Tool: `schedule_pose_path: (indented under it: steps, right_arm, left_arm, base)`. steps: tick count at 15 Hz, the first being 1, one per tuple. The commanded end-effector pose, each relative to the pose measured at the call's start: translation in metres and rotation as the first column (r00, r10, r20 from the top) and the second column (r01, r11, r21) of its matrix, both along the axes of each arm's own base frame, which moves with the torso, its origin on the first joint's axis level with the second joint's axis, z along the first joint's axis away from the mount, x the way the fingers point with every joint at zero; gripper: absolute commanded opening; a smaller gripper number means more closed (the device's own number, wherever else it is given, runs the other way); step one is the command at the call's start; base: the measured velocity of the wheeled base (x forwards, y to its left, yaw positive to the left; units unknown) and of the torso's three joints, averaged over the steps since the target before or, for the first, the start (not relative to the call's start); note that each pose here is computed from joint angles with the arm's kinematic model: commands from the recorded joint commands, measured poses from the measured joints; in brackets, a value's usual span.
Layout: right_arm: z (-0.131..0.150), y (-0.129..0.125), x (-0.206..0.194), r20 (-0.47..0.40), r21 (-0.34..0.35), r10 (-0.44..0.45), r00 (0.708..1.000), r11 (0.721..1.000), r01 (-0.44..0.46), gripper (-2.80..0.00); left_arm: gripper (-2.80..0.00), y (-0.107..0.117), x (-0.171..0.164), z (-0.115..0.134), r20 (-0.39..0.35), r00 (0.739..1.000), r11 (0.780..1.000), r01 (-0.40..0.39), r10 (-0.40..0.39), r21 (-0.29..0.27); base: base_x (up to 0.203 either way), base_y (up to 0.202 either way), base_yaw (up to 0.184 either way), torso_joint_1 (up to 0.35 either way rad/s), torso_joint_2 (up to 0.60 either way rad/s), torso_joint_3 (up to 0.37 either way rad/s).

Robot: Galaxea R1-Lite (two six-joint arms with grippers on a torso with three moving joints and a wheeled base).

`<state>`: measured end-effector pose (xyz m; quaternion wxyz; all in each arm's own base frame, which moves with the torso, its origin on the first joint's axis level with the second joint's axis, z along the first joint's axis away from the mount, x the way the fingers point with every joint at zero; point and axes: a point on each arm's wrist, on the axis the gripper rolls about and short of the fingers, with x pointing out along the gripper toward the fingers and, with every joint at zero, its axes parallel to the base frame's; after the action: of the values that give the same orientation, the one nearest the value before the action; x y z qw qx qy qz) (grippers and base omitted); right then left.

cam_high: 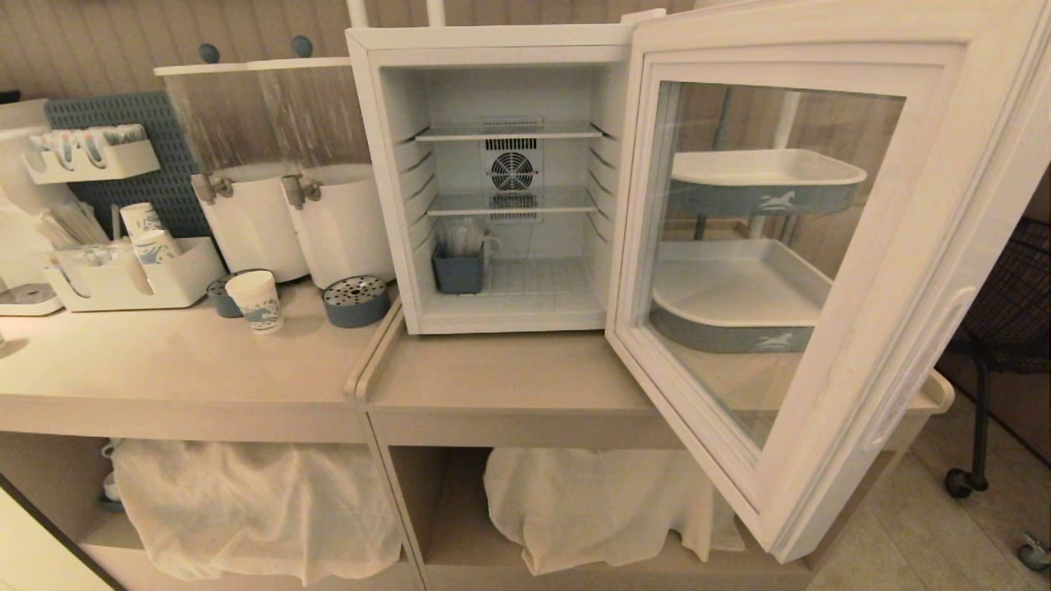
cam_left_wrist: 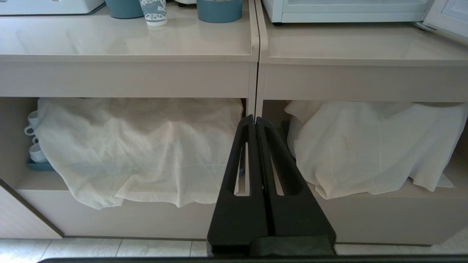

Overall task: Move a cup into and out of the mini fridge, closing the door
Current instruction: Close the freezer door

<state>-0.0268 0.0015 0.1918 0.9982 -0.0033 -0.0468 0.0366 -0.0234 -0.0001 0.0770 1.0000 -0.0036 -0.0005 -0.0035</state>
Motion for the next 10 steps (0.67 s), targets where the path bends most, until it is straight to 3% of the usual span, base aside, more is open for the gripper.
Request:
schedule_pose_path:
  steps: [1,3,6,8,10]
  right_arm:
    - [0.035,0.000,0.047,-0.145,0.028,-0.005,0.989,1.000,0.009,-2.80]
    - [0.056,-0.001,0.103,-0.247,0.074,-0.039,0.968,0.995,0.059,-2.80]
    - [0.057,-0.006,0.189,-0.352,0.128,-0.073,0.933,0.984,0.126,-2.80]
    - [0.050,-0.014,0.229,-0.381,0.200,0.049,0.923,0.979,0.031,-2.80]
    - [0.053,-0.021,0.235,-0.343,0.291,0.298,0.891,0.935,-0.201,-2.80]
  left_arm:
    - [-2.80,0.000,0.000,0.000,0.002,1.000,1.000,-0.001,0.001,0.000]
    - [-2.80,0.000,0.000,0.000,0.002,1.000,1.000,-0.001,0.001,0.000]
    - [-2.80,0.000,0.000,0.000,0.002,1.000,1.000,0.001,-0.001,0.000]
    - [-2.80,0.000,0.000,0.000,0.002,1.000,1.000,-0.001,0.001,0.000]
    - [-2.80,0.000,0.000,0.000,0.002,1.000,1.000,-0.001,0.001,0.000]
  base:
    - [0.000,0.000,0.000,0.000,0.00,0.000]
    - [0.000,0.000,0.000,0.000,0.00,0.000]
    - [0.000,0.000,0.000,0.000,0.00,0.000]
    - [0.000,0.000,0.000,0.000,0.00,0.000]
    - [0.000,0.000,0.000,0.000,0.00,0.000]
